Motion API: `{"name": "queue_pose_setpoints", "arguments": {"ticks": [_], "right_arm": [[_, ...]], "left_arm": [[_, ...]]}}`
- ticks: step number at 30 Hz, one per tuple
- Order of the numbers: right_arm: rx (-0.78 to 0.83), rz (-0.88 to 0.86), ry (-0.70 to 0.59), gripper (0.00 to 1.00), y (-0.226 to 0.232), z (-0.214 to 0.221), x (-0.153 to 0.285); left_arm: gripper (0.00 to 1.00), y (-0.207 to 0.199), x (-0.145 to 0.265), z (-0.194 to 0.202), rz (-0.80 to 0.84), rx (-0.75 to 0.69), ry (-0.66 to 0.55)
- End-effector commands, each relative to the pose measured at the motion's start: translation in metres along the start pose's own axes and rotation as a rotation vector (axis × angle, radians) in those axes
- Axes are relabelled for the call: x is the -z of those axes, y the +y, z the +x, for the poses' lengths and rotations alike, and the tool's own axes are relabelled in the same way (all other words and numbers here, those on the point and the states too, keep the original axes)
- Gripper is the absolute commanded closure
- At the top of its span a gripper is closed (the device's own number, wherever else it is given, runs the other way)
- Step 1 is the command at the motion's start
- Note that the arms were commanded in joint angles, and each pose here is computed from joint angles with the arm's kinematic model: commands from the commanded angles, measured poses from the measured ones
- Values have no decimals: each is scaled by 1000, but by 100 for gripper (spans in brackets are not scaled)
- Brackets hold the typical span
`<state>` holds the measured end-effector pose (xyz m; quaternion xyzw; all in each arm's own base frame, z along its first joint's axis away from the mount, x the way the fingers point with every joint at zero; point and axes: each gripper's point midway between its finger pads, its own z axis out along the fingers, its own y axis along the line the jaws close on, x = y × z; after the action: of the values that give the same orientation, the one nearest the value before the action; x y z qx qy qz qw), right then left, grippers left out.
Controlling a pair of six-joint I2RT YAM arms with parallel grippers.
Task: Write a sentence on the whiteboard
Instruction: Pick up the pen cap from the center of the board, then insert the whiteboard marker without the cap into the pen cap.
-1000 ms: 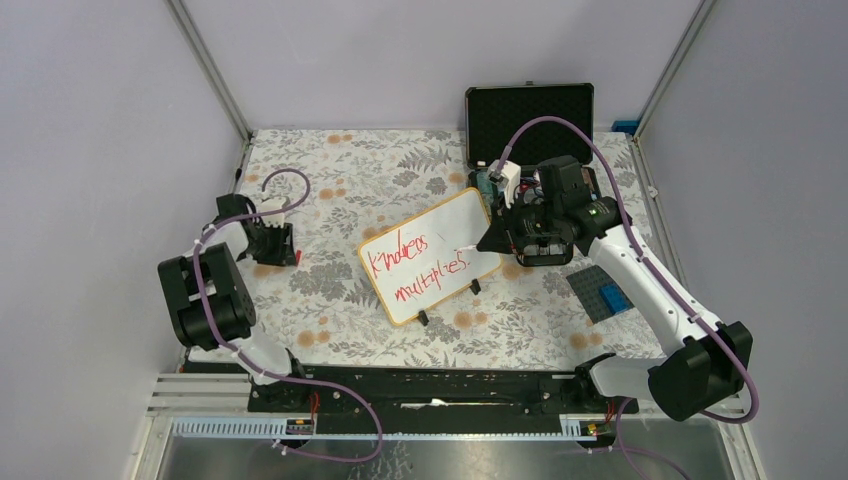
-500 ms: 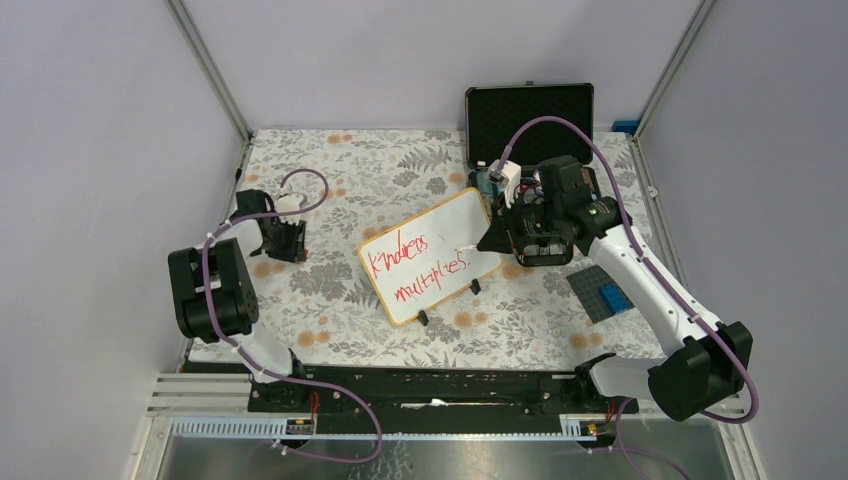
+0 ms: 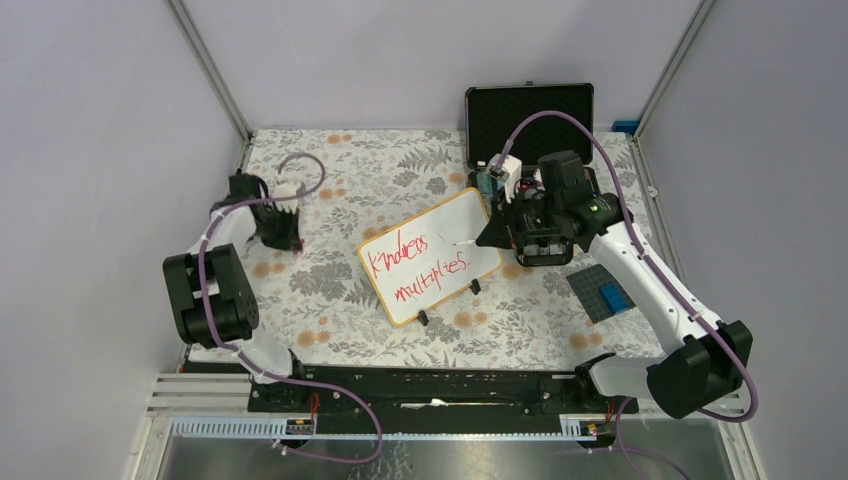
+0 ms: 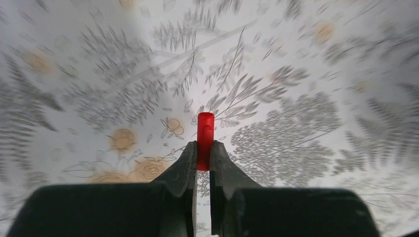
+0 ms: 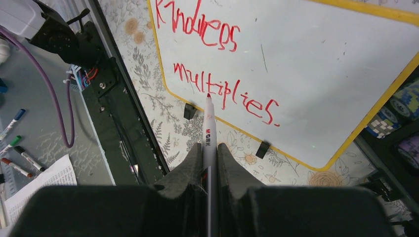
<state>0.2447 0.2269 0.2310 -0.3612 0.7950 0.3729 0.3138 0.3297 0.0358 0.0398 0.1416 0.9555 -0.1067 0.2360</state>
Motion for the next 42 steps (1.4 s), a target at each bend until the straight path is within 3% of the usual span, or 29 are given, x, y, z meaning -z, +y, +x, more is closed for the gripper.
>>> {"name": "queue_pose_setpoints", "arguments": {"ticks": [1,8,13,17,26,42], "right_arm": [[19,-18,-84,100,5,-37,11],[-49,-115,-177,100,17,-61,24],[-111,-241,-225,100,31,-69,34],[-147,-317,-234,100,41,-66,34],[-204,-400,-203,100,54,-45,33],[-212,-458,-109,100,73,-22,16]], "left_arm": [[100,-33,100,-108,72,-135,-296],[100,-142,180,-156,205,-456,-433],[100,-241,198,-134,425,-678,-449],[100,-296,191,-94,579,-830,-355],[100,-340,171,-54,673,-930,-261],[100,-353,166,-56,681,-935,-268]]}}
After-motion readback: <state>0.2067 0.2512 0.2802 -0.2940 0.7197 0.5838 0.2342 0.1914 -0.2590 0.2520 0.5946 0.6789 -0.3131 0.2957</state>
